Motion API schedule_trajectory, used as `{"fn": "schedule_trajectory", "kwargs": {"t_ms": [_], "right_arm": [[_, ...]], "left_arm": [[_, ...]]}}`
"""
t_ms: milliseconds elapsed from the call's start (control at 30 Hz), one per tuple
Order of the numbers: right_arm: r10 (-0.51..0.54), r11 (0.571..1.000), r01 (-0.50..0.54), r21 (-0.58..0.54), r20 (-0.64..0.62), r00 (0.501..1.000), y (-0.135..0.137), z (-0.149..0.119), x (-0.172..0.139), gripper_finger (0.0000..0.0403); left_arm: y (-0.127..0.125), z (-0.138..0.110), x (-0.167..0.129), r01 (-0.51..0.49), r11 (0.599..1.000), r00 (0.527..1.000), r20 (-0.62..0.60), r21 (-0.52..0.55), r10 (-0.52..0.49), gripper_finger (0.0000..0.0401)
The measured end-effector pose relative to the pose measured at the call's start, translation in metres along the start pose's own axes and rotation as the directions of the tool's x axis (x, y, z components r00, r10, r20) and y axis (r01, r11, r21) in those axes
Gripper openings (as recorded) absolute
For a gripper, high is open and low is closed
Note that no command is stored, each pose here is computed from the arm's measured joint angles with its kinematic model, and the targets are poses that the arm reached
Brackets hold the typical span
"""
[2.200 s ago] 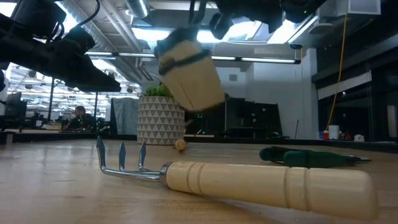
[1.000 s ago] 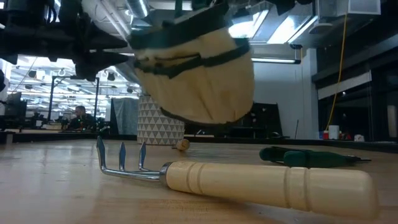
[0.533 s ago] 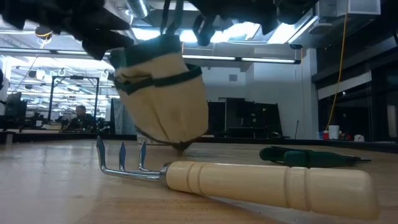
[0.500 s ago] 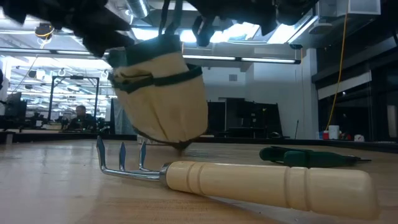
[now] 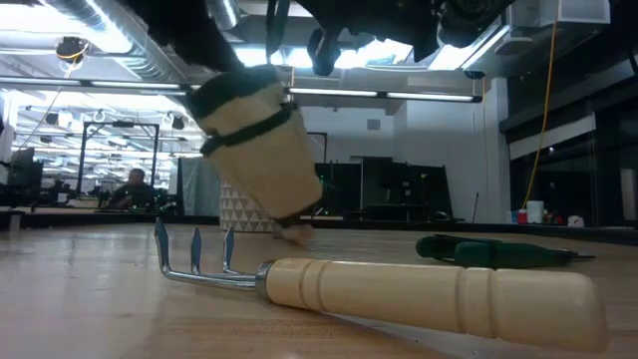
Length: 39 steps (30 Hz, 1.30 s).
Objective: Pick & Place Garden tools in Gardening bag
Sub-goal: Prepare the gardening bag
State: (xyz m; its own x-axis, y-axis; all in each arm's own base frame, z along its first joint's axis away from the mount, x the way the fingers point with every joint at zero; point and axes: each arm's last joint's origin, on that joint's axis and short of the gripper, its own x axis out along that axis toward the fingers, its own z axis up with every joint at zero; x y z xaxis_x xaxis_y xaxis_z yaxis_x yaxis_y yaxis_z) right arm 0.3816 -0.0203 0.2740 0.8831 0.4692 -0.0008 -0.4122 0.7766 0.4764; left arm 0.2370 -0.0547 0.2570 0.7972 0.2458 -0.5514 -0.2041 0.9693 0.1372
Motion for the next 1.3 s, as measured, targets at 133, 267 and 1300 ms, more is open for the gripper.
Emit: {"fn": "schedule_trajectory", "kwargs": {"t_ms": [133, 267, 1300], "right_arm": [[0.016, 1.000, -0.016, 0.005, 0.011, 1.000, 0.002, 0.001, 0.001, 0.0010], [0.039, 0.999, -0.039, -0.016, 0.038, 0.998, 0.006, 0.003, 0.002, 0.0010], [-0.161, 0.982, 0.160, 0.102, 0.009, 0.987, -0.032, -0.037, 0.021, 0.0010]], "left_arm": [[-0.005, -0.007, 0.013, -0.010, 1.000, 0.997, -0.074, -0.004, 0.010, 0.0117], [-0.010, -0.014, 0.024, -0.022, 1.000, 0.992, -0.122, -0.003, 0.022, 0.0104], [0.011, -0.030, -0.018, -0.167, 0.958, 0.847, -0.532, -0.233, 0.018, 0.0001]]}}
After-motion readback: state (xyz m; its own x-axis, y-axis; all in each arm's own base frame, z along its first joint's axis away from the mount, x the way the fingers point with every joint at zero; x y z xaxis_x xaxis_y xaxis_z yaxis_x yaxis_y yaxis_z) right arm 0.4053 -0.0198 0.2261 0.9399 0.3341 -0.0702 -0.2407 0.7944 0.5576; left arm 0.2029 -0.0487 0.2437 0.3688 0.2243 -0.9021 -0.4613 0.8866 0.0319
